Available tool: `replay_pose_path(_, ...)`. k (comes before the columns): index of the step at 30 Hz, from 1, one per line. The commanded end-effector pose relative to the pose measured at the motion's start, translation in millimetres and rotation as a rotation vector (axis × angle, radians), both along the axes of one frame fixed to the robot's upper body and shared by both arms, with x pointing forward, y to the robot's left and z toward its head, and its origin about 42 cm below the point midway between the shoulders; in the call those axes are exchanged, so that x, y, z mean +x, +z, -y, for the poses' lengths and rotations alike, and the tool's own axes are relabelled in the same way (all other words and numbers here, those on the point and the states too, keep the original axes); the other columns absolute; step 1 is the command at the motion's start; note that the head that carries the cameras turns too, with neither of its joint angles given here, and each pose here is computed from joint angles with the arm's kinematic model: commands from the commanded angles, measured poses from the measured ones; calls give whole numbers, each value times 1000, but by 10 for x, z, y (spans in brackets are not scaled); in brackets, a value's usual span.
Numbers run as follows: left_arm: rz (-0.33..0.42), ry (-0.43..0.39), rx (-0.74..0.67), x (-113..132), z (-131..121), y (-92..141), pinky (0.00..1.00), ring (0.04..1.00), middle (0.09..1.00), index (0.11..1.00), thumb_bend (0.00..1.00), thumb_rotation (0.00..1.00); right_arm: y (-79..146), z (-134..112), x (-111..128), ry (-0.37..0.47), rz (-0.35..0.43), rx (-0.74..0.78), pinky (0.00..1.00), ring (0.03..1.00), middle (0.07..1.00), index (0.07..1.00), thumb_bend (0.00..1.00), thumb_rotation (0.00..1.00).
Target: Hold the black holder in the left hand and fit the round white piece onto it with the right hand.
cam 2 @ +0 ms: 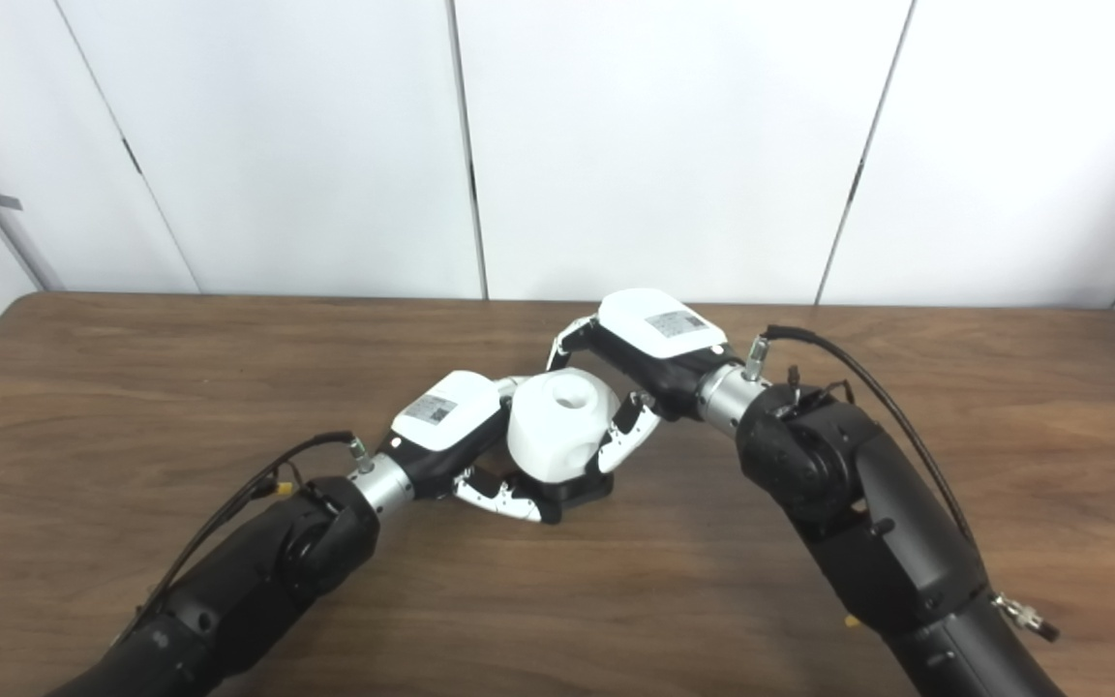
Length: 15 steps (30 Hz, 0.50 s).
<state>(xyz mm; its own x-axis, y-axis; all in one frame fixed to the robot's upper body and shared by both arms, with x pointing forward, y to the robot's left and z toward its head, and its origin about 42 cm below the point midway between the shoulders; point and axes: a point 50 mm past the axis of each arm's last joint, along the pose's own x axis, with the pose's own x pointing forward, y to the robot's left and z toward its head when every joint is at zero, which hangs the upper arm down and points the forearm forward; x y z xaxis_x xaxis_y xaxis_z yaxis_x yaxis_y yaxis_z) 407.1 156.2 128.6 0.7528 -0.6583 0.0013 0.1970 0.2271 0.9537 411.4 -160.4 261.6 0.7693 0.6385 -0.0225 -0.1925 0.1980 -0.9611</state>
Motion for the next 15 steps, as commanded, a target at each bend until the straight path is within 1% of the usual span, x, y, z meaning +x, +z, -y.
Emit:
replay_pose_path(1, -164, 8, 181, -191, -67, -417, 739, 878, 865, 575, 901, 205, 237, -98, 44, 50, 80, 18, 691, 798, 751, 481, 524, 139)
replay_pose_path(2, -166, 10, 180, -188, -73, -414, 737, 877, 866, 586, 950, 222, 237, -98, 46, 51, 81, 19, 690, 798, 751, 481, 524, 139)
replay_pose_path(4, -170, 16, 174, -184, -88, -410, 729, 883, 870, 598, 991, 233, 238, -100, 50, 53, 79, 19, 690, 797, 750, 481, 523, 139)
replay_pose_path(15, -177, 37, 164, -190, -135, -379, 724, 889, 864, 599, 1000, 228, 223, -125, 69, 67, 63, 1, 710, 804, 753, 481, 523, 139)
